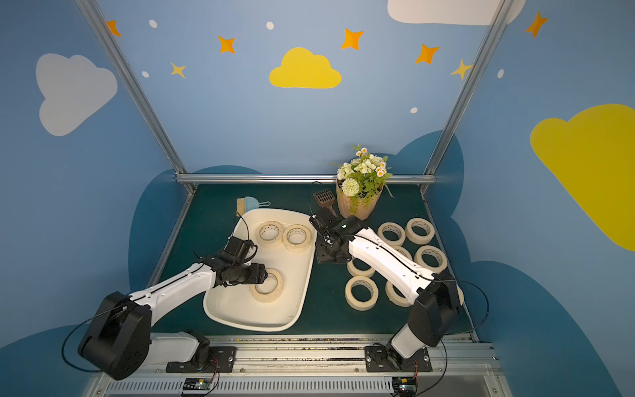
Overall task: Take out the art tape in the storage box
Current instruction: Pick up the art tape from the storage box.
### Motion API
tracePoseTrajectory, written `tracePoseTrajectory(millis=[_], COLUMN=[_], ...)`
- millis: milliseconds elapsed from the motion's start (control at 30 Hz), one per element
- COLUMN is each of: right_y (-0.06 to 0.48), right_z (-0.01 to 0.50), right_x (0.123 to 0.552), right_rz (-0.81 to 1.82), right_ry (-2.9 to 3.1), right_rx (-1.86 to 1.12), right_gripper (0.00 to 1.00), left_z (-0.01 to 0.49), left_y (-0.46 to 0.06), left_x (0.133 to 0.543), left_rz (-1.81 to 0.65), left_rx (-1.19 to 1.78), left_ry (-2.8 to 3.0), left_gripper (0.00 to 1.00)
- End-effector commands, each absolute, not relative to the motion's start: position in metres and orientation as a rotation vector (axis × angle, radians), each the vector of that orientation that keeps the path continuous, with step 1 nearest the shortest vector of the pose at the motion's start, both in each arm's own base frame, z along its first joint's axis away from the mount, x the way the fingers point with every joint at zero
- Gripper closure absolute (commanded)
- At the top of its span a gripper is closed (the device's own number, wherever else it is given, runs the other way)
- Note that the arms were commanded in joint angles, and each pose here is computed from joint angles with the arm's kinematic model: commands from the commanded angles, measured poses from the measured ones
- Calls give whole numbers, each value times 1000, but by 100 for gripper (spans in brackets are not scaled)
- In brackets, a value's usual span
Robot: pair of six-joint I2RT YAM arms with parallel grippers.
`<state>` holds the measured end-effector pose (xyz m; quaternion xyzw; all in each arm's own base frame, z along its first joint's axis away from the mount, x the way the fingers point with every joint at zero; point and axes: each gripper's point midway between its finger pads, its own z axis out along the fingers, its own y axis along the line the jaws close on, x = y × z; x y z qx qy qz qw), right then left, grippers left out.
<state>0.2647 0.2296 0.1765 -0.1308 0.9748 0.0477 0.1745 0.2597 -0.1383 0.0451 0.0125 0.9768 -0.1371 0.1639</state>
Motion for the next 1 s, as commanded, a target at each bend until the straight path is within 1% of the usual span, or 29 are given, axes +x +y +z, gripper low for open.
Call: tracePoseTrajectory(millis=[0,100,167,200,267,433,567,700,733,800,833,867,900,933,967], right_y=[239,257,271,279,295,333,359,373,375,377,377,376,374,371,368], right_z=[176,180,182,185,187,188,179,167,164,159,158,157,156,156,157], right_x=[250,245,243,242,239,239,243,251,252,254,256,257,258,260,261], right_rz=[176,224,265,291,338,408,439,434,435,425,416,406,394,379,363], right_ry=[2813,2806,2801,2795,2792,2793,2803,2823,2830,2839,2839,2837,2838,2838,2836], right_rx=[-444,-489,-519,-531,-559,-620,-653,-649,-648,-642,-638,-632,-625,-617,-610], right_gripper=[34,34,34,34,34,34,35,36,38,48,58,73,84,96,100], left_z=[37,43,53,62,79,121,141,153,155,158,159,160,162,163,166], left_y=[-147,-151,-151,-151,-150,-160,-168,-174,-175,-176,-177,-177,-178,-180,-185], left_x=[251,255,260,264,268,274,273,273,272,271,270,269,269,268,268], left_rz=[-436,-424,-406,-390,-373,-372,-369,-380,-385,-394,-399,-405,-413,-430,-465], left_rx=[70,92,132,145,168,227,267,289,294,292,292,295,299,305,322], left_ry=[2827,2815,2798,2783,2755,2679,2642,2617,2611,2604,2599,2596,2590,2578,2559], left_gripper=[46,72,83,86,88,86,85,85,85,84,83,81,74,59,40])
